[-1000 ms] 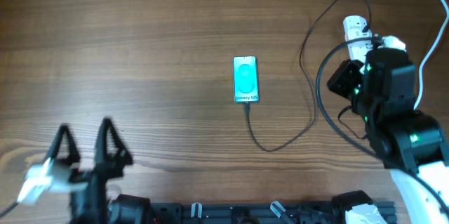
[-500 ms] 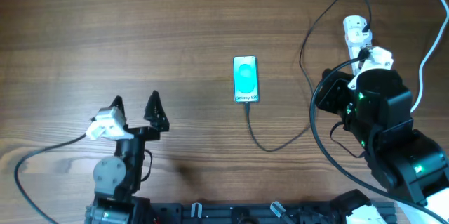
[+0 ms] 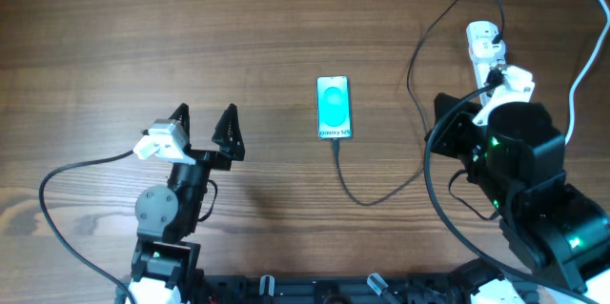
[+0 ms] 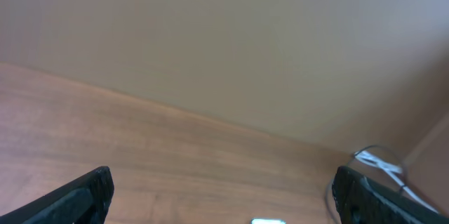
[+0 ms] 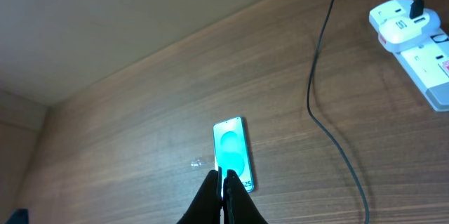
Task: Plug charger to phone and switch on socket
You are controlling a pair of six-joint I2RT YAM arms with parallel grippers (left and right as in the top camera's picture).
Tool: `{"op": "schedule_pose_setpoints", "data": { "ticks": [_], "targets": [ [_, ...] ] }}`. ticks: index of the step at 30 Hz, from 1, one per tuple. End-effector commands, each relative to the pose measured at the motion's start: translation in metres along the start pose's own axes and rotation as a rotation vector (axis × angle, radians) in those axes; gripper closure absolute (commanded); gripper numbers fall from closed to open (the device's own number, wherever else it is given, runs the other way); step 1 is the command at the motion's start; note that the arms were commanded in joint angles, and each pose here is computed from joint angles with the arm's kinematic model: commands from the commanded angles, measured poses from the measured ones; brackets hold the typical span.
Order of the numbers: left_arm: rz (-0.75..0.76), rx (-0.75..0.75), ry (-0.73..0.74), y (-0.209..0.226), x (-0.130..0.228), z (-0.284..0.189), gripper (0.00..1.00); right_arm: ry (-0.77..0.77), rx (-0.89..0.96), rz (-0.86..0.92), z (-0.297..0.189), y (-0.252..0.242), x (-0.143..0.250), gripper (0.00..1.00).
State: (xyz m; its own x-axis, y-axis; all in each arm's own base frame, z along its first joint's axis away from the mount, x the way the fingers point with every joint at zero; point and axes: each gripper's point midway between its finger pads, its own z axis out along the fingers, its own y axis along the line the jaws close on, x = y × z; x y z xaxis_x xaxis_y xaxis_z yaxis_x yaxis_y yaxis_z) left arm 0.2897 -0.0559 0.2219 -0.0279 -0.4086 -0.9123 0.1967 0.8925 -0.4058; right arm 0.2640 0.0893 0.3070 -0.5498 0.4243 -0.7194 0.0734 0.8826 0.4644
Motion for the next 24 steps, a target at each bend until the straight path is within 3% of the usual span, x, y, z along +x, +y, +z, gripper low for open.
{"op": "schedule_pose_setpoints", "data": {
  "ticks": [1, 12, 21, 23, 24],
  "targets": [
    [-0.001, 0.046, -0.028, -0.010, -0.012, -0.008, 0.00, -0.009, -0.006, -0.017, -0.008, -0.001, 0.000, 0.96],
    [0.006, -0.005, -0.042, -0.003, -0.016, -0.041, 0.00, 0.030, -0.019, -0.016, -0.011, -0.001, 0.009, 0.96],
    [0.006, -0.126, 0.105, 0.023, 0.021, -0.049, 0.00, -0.040, -0.039, -0.031, -0.018, 0.003, -0.005, 0.94],
    [0.008, -0.149, 0.156, 0.029, 0.034, -0.052, 0.00, -0.044, -0.042, -0.024, -0.018, 0.003, -0.006, 0.80],
    [0.009, -0.167, 0.196, 0.033, 0.043, -0.054, 0.00, -0.042, -0.041, -0.004, -0.018, 0.003, -0.006, 0.65]
  ]
}}
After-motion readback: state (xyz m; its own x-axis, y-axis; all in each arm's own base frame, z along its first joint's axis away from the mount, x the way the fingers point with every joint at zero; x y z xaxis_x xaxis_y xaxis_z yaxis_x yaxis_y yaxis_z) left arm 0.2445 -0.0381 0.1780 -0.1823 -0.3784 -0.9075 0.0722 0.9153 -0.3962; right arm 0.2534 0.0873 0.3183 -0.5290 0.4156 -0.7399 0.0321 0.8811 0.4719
